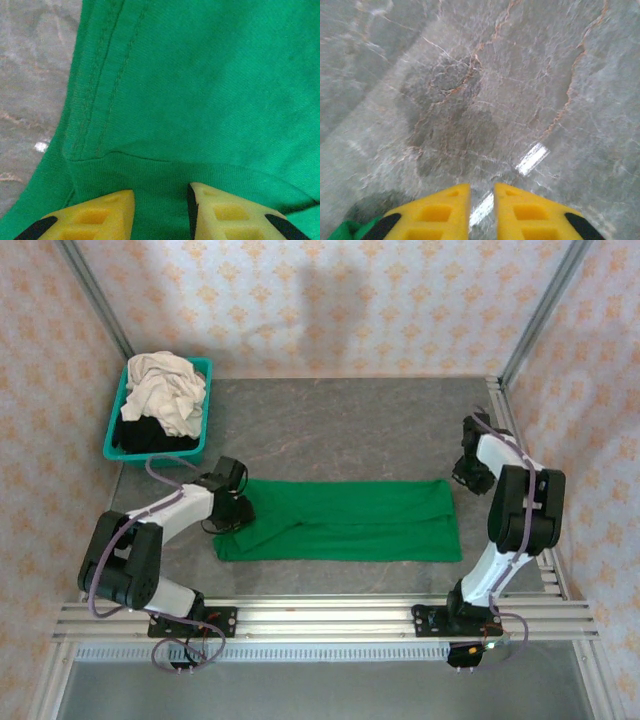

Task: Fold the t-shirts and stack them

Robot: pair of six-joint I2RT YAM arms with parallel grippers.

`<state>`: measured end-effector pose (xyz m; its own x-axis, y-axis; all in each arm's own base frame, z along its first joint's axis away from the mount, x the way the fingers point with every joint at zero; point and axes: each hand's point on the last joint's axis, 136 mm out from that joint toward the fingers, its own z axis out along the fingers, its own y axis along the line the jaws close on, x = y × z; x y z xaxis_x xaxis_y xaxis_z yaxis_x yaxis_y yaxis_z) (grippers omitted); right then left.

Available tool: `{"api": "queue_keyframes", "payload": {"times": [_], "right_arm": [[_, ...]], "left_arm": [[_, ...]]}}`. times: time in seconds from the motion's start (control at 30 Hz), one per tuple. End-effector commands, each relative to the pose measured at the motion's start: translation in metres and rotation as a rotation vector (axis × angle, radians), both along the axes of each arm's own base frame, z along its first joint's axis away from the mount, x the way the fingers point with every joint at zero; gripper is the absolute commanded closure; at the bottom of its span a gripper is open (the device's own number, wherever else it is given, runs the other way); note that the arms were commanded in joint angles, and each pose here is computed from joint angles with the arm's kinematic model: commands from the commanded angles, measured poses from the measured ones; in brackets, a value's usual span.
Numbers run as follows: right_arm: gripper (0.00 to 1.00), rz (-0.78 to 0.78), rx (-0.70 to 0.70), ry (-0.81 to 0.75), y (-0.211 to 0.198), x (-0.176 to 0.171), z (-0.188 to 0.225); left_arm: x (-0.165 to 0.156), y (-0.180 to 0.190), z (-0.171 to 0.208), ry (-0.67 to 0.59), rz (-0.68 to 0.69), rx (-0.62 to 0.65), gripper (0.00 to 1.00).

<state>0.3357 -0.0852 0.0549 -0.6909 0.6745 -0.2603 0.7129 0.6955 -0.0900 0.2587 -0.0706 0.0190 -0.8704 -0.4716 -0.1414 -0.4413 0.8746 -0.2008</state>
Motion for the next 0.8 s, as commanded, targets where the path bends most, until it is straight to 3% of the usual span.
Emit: {"api": "queue_keyframes", "payload": {"times": [0.0,0.13,0.23,0.33,0.53,0.63,0.77], "right_arm": [[0.75,0.012,0.075,-0.102,0.019,-0.007,0.030],[0.70,0.125,0.131,-0.171,0.068,-0.015,0.041],[0.69,0.218,0.216,-0.166,0.115,-0.026,0.028],[0.69,0.272,0.266,-0.144,0.142,-0.038,0.010],[0.68,0.265,0.274,-0.093,0.144,-0.047,-0.019],[0.68,0.266,0.257,-0.068,0.142,-0.045,-0.027],[0.68,0.269,0.246,-0.054,0.141,-0.042,-0.031]], "left_arm": [[-0.009,0.002,0.008,0.002,0.017,-0.006,0.65],[-0.002,0.000,0.042,-0.079,-0.041,0.050,0.57],[0.001,-0.013,0.053,-0.102,-0.097,0.056,0.52],[0.001,-0.028,0.041,-0.066,-0.148,0.038,0.51],[-0.006,-0.074,0.010,0.012,-0.287,-0.097,0.49],[-0.012,-0.082,0.010,0.006,-0.304,-0.122,0.56],[-0.020,-0.080,0.019,-0.026,-0.311,-0.105,0.77]]}}
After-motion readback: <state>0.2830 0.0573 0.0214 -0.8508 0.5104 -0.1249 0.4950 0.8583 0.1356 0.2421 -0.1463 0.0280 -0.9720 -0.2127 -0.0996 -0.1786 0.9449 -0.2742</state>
